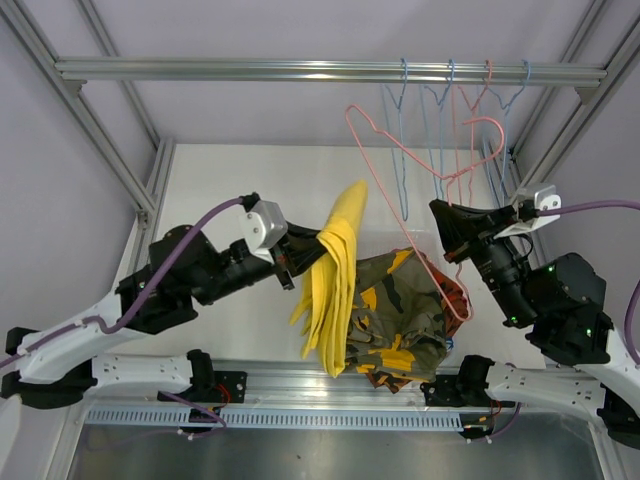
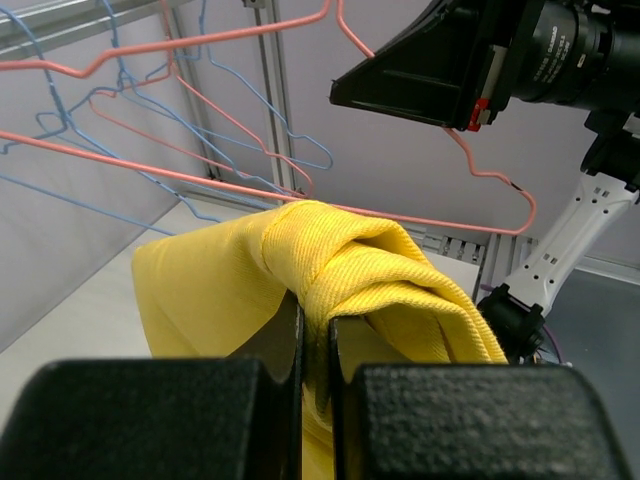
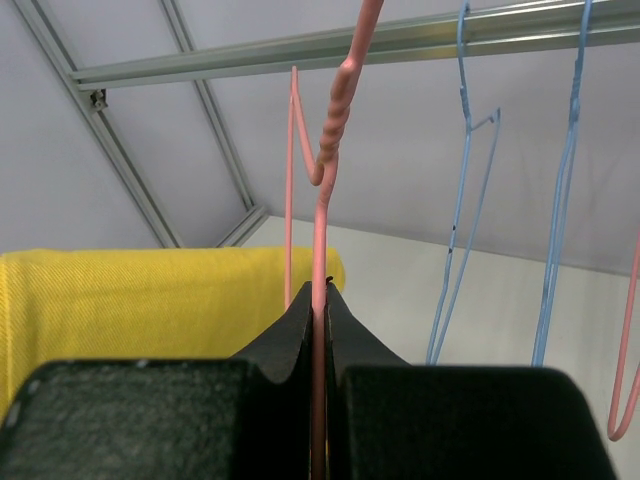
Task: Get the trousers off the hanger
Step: Place the trousers in the bin.
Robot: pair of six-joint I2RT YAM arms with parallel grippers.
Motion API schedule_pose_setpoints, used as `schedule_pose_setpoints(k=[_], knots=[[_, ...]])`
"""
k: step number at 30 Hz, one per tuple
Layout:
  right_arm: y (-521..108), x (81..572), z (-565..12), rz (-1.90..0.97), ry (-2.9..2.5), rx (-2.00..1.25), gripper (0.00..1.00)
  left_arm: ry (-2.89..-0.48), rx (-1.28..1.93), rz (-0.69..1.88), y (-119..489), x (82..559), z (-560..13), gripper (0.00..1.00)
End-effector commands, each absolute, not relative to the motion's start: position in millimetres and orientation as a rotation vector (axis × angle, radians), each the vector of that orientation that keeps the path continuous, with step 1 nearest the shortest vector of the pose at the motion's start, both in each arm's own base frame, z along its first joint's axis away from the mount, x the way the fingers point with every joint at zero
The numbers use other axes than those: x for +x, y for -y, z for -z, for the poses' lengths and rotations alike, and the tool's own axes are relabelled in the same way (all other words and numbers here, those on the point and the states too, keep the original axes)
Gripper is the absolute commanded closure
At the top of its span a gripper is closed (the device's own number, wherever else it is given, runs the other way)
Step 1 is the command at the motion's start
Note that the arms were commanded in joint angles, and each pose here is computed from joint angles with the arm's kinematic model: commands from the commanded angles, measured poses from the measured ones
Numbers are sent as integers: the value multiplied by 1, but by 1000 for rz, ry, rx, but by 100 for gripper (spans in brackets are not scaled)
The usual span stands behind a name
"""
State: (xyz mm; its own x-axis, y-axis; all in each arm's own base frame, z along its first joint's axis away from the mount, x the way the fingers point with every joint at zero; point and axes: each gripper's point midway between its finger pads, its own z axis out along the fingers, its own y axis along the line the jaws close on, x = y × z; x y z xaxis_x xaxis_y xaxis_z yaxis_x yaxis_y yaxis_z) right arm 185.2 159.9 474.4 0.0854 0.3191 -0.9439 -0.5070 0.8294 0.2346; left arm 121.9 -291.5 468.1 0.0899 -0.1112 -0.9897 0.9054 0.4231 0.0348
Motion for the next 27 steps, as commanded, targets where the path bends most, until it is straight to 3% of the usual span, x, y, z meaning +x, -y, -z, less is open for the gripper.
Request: schedule_pose_setpoints(k=[1,14,16,17,21,23,24,25,27], knots=[[-149,183,-485,-625,-1317,-135,100,-1017,693,982,287,112,-548,100],[-111,169,-496,-636,-1290,-82,100,-1160,778,997,366,116,-482,99],[-108,168,-493,-633,-1297,-80,100,-1184,793,1014,380,115,-469,93],[-107,168,-492,-633,-1299,-77,100,-1202,816,1017,395,115,-458,86],[-98,163,-490,-651,-1296,-63,100,-1268,866,1020,434,113,-433,92],[-95,161,-490,-661,-1296,-55,100,-1300,905,1007,455,112,-421,88],[-94,160,-489,-661,-1299,-56,100,-1309,924,1006,462,111,-415,81],[-91,159,-488,-669,-1297,-51,100,-1307,930,1015,468,109,-418,47],[-88,157,-485,-668,-1302,-57,100,-1370,992,982,485,110,-390,25]])
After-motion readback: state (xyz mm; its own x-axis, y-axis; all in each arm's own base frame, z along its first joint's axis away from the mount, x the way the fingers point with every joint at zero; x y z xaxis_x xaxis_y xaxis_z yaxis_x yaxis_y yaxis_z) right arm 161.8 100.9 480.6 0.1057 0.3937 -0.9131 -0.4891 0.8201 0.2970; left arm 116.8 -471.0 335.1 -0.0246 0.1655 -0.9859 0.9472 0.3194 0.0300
